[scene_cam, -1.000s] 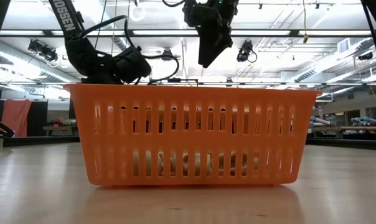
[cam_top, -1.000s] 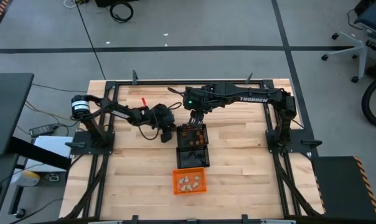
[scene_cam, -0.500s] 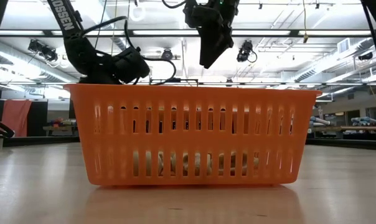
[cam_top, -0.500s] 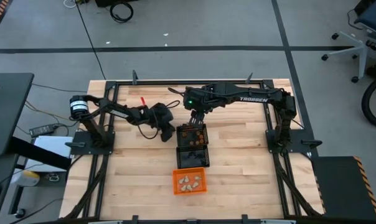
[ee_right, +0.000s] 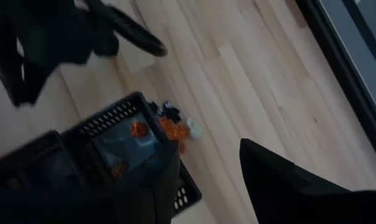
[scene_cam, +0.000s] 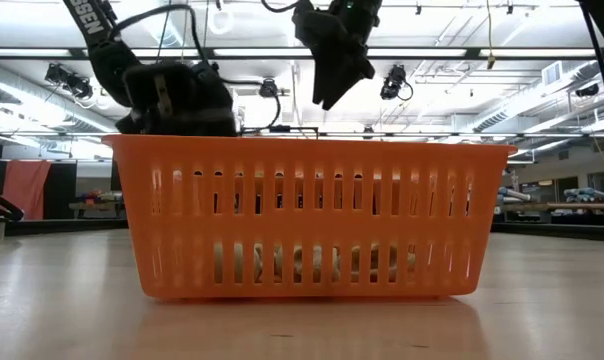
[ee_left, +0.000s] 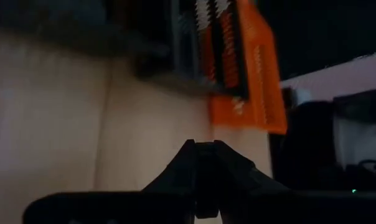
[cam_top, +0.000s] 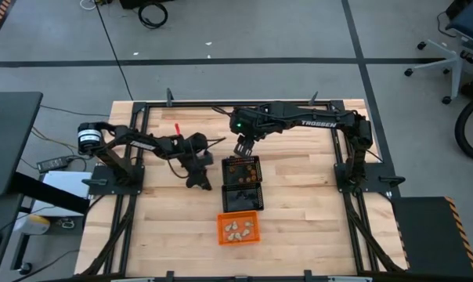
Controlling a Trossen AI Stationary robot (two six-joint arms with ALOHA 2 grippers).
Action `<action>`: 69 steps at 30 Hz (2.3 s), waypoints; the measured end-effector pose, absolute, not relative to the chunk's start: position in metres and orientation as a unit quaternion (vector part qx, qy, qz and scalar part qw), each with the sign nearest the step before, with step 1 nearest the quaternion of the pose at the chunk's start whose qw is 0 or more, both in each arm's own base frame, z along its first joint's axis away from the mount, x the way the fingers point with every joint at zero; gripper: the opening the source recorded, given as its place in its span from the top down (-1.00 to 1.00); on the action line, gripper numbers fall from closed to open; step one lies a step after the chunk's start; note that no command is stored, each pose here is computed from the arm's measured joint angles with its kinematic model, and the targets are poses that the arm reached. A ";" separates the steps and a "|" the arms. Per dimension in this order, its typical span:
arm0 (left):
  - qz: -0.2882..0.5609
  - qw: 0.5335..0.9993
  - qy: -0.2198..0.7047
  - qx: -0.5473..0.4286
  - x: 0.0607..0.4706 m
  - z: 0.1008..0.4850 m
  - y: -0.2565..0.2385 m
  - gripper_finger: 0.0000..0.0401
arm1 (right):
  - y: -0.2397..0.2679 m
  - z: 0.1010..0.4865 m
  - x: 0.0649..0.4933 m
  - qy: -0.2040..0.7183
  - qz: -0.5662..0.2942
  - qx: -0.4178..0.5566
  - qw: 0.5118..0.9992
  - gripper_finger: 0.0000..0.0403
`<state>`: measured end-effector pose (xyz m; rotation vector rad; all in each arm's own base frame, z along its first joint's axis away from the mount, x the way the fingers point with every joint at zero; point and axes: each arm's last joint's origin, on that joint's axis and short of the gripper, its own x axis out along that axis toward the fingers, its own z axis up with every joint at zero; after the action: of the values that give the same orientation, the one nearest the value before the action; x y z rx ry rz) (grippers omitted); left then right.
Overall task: Sort Halloween decoration
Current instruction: Put the black skeleton toy into the bottom black bin, then put the white skull toy into the orange bin
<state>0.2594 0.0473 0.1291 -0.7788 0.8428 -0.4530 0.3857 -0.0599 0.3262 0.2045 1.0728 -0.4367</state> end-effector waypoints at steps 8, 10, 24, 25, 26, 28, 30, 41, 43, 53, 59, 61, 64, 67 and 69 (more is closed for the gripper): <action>-0.228 0.867 0.287 -0.337 0.284 0.153 0.029 0.81 | -0.060 0.327 0.388 0.490 -0.216 0.116 0.837 0.15; -0.211 0.888 0.259 -0.315 0.289 0.158 0.022 0.81 | -0.060 0.327 0.387 0.493 -0.218 0.114 0.834 0.15; -0.079 0.938 0.229 -0.247 0.296 0.157 -0.007 0.48 | -0.065 0.324 0.378 0.533 -0.240 0.067 0.809 0.15; -0.077 0.938 0.229 -0.247 0.296 0.157 -0.006 0.42 | -0.065 0.325 0.377 0.533 -0.239 0.065 0.809 0.15; -0.077 0.939 0.228 -0.247 0.296 0.157 -0.006 0.36 | -0.066 0.325 0.377 0.534 -0.238 0.064 0.809 0.15; -0.077 0.939 0.228 -0.246 0.296 0.157 -0.004 0.25 | -0.068 0.325 0.377 0.534 -0.238 0.066 0.809 0.15; -0.079 0.942 0.226 -0.237 0.296 0.157 -0.002 0.17 | -0.070 0.325 0.376 0.534 -0.240 0.067 0.808 0.15; -0.019 0.947 0.218 -0.235 0.288 0.166 0.032 0.22 | -0.097 0.289 0.368 0.577 -0.205 0.106 0.784 0.18; -0.005 0.950 0.207 -0.234 0.286 0.172 0.037 0.23 | -0.101 0.283 0.364 0.587 -0.197 0.113 0.777 0.18; 0.091 0.923 0.267 -0.261 0.286 0.187 0.084 0.24 | -0.116 0.261 0.353 0.600 -0.141 0.117 0.779 0.18; 0.142 0.898 0.282 -0.306 0.302 0.206 0.118 0.24 | -0.127 0.249 0.347 0.608 -0.118 0.104 0.779 0.18; 0.153 0.881 0.296 -0.335 0.311 0.207 0.127 0.24 | -0.130 0.246 0.346 0.607 -0.119 0.104 0.779 0.18; 0.173 0.849 0.322 -0.382 0.327 0.209 0.137 0.24 | -0.131 0.245 0.344 0.612 -0.129 0.118 0.771 0.18; 0.188 0.821 0.354 -0.406 0.342 0.210 0.143 0.24 | -0.131 0.248 0.337 0.626 -0.139 0.120 0.758 0.18; 0.189 0.814 0.368 -0.408 0.351 0.212 0.146 0.24 | -0.131 0.254 0.331 0.628 -0.148 0.118 0.755 0.18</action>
<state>0.3508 0.1458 0.2119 -0.8717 0.7854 0.4040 0.3315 -0.1310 0.2544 0.2577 1.3696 -0.3230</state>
